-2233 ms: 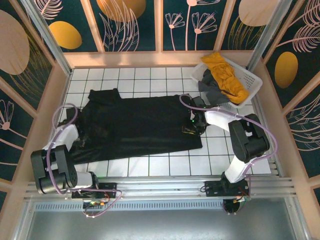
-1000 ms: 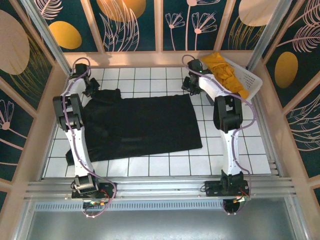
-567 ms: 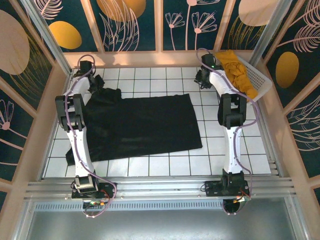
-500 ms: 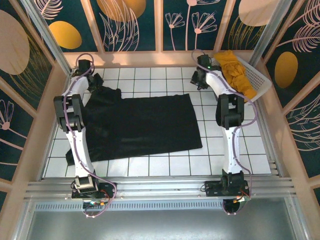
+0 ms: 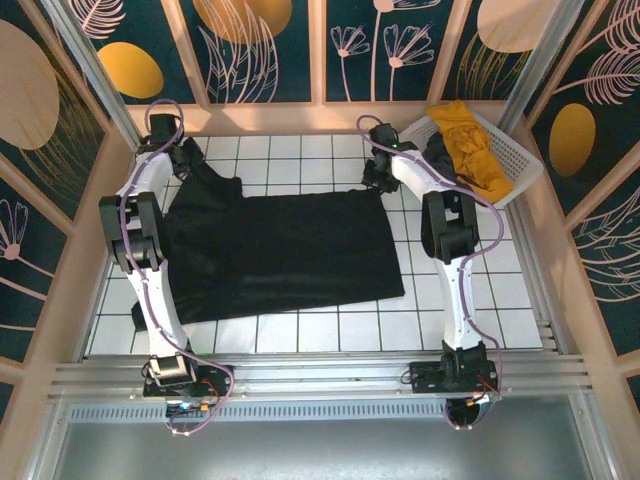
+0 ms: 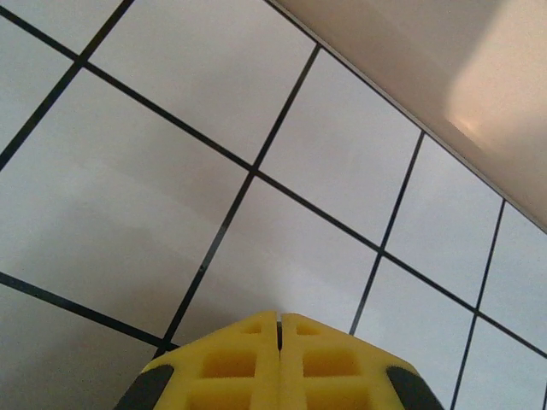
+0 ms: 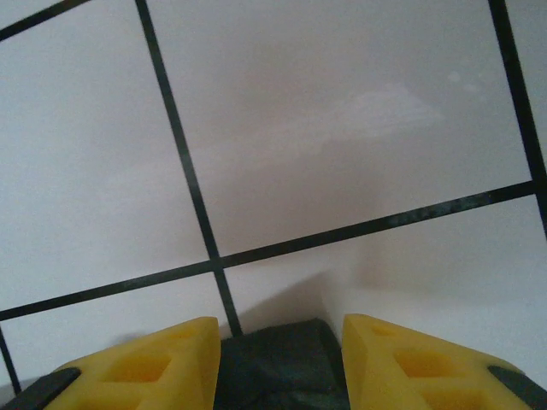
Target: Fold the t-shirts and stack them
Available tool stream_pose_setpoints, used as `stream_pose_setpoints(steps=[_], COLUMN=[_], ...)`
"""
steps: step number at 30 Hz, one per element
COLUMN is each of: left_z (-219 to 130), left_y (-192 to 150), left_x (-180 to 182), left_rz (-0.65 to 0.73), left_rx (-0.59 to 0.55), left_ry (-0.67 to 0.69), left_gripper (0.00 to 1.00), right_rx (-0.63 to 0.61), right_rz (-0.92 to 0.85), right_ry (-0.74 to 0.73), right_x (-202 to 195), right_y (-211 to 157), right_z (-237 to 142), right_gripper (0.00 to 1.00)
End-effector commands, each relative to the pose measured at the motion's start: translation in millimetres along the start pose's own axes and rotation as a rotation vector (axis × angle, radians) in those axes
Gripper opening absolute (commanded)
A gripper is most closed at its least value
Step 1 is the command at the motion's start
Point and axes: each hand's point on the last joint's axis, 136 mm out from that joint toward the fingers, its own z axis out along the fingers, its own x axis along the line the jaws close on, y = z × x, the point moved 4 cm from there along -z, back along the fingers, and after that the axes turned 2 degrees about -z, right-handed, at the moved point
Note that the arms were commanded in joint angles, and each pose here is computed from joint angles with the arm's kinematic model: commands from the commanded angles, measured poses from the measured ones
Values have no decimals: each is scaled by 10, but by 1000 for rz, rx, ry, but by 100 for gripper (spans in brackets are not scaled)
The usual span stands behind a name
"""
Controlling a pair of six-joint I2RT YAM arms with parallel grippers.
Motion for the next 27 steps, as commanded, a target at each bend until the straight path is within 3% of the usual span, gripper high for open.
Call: stream_pose_setpoints(steps=[1, 10, 12, 16, 22, 27], left_z=[-128, -108, -105, -102, -41, 10], left_y=[89, 73, 77, 77, 160, 202], left_x=[-118, -109, -112, -148, -411, -624], left_rz=[22, 13, 13, 11, 12, 23], left_rx=[-19, -9, -9, -1, 1, 5], left_ry=[-43, -37, -39, -58, -150, -203], left_gripper=[0, 0, 0, 0, 0, 0], right_rx=[42, 95, 98, 72, -41, -59], right_rz=[-20, 2, 12, 32, 76, 60], right_ry=[-21, 1, -1, -22, -53, -25], right_x=[-59, 3, -16, -100, -367, -405], right_y=[-95, -195, -194, -102, 247, 372], right_z=[63, 171, 181, 141, -93, -164], right_gripper=[41, 31, 25, 1, 0, 0])
